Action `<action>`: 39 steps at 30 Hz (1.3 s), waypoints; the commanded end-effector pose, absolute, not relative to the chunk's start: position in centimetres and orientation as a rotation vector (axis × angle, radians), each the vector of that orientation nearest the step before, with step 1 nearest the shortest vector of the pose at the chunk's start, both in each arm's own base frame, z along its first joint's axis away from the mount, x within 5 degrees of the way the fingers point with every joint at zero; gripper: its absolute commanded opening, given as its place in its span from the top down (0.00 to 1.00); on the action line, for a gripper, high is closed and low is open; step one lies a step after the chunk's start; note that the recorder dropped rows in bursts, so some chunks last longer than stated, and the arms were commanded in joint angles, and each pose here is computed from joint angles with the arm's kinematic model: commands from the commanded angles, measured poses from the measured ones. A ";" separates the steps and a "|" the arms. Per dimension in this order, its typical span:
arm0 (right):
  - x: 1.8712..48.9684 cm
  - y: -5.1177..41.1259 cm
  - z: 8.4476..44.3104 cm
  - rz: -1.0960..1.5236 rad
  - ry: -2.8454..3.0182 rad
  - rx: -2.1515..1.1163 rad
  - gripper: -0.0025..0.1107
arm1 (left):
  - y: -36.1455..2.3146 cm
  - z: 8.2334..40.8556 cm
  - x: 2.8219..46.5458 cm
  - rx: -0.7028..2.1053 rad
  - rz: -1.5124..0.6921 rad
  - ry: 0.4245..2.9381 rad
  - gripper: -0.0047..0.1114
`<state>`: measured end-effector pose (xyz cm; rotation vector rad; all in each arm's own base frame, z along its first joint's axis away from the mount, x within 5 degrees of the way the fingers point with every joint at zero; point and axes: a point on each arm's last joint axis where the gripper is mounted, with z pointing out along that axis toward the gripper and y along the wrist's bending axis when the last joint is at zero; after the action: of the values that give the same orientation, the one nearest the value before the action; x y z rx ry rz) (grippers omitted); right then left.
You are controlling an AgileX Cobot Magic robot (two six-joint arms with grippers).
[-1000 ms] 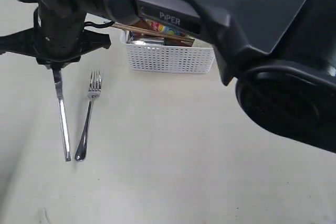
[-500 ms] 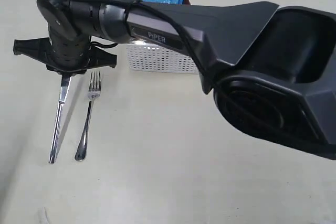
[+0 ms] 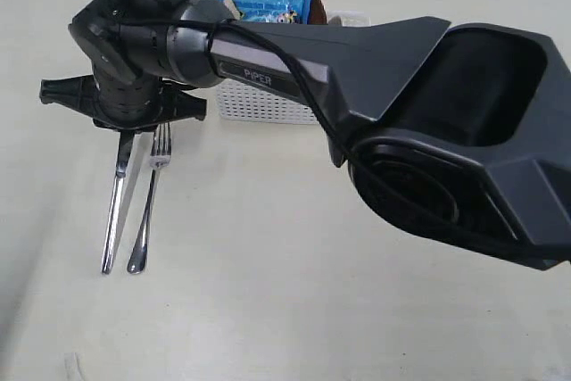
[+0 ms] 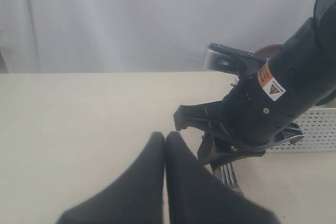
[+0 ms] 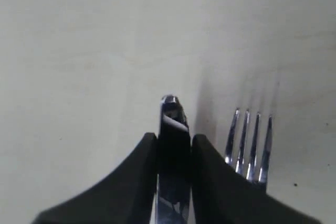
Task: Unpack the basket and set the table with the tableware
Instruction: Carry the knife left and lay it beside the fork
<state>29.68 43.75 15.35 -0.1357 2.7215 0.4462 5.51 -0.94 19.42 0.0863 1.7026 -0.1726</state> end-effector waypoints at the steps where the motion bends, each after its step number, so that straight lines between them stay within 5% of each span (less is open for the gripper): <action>1: 30.1 43.7 15.3 0.445 2.702 -0.108 0.98 | -0.9 19.4 5.5 0.087 -0.174 1.695 0.96; 39: 30.2 44.0 13.7 0.456 2.715 -0.075 0.98 | -0.9 19.4 5.5 0.087 -0.174 1.695 0.96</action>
<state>29.94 44.06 13.41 -0.0806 2.7279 0.4483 5.51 -0.94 19.42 0.0863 1.7026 -0.1726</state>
